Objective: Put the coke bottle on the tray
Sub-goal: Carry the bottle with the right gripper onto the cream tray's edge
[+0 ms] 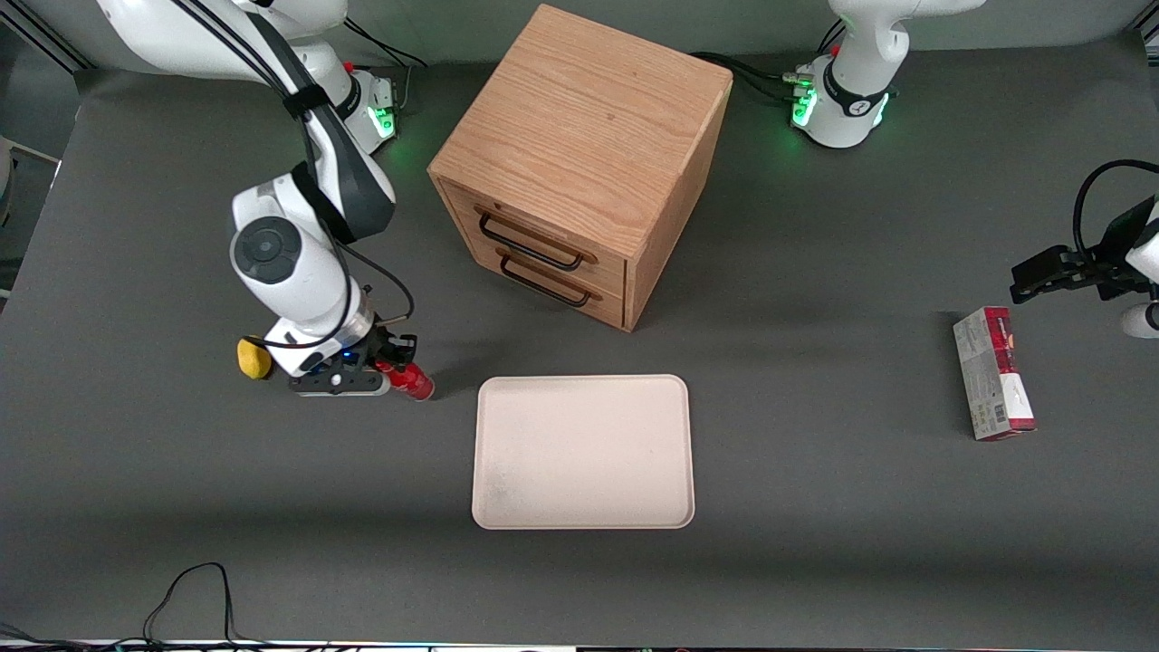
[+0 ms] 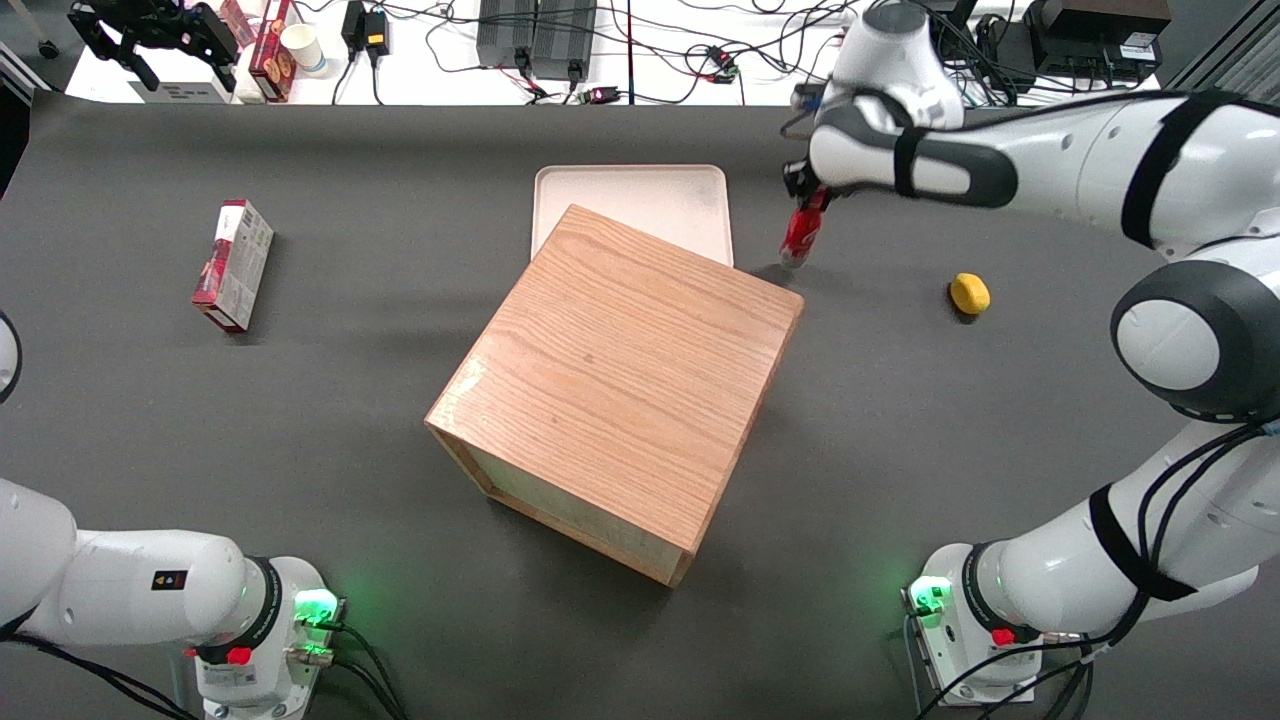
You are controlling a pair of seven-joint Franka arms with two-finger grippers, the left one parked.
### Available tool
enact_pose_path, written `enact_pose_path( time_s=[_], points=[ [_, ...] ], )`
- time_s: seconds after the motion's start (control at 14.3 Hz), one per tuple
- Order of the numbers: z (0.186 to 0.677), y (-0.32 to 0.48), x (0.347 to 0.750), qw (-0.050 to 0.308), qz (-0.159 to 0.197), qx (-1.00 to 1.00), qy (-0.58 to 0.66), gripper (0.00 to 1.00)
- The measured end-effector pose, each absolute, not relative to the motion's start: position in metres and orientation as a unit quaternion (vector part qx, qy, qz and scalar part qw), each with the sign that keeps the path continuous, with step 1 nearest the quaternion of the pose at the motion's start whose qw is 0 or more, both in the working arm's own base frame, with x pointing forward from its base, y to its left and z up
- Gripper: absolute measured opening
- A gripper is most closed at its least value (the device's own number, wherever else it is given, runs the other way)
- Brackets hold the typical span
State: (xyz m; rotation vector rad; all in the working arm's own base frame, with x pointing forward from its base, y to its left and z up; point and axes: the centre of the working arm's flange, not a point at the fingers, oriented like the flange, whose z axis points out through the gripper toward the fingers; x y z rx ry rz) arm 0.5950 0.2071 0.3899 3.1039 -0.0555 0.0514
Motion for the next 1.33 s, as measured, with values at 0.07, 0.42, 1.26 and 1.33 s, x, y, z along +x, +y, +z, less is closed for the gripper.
enact_pose_path(
  time_s=[0.07,0.42,1.26,1.33],
  points=[
    [0.419,0.205,0.602,0.024,0.011,0.999,-0.024,0.33],
    [0.524,0.182,0.62,0.037,-0.014,0.998,-0.053,0.33],
    [0.464,0.314,0.705,-0.039,0.072,0.997,-0.005,0.33],
    [0.451,0.328,0.705,-0.037,0.079,0.996,-0.003,0.33]
  ],
)
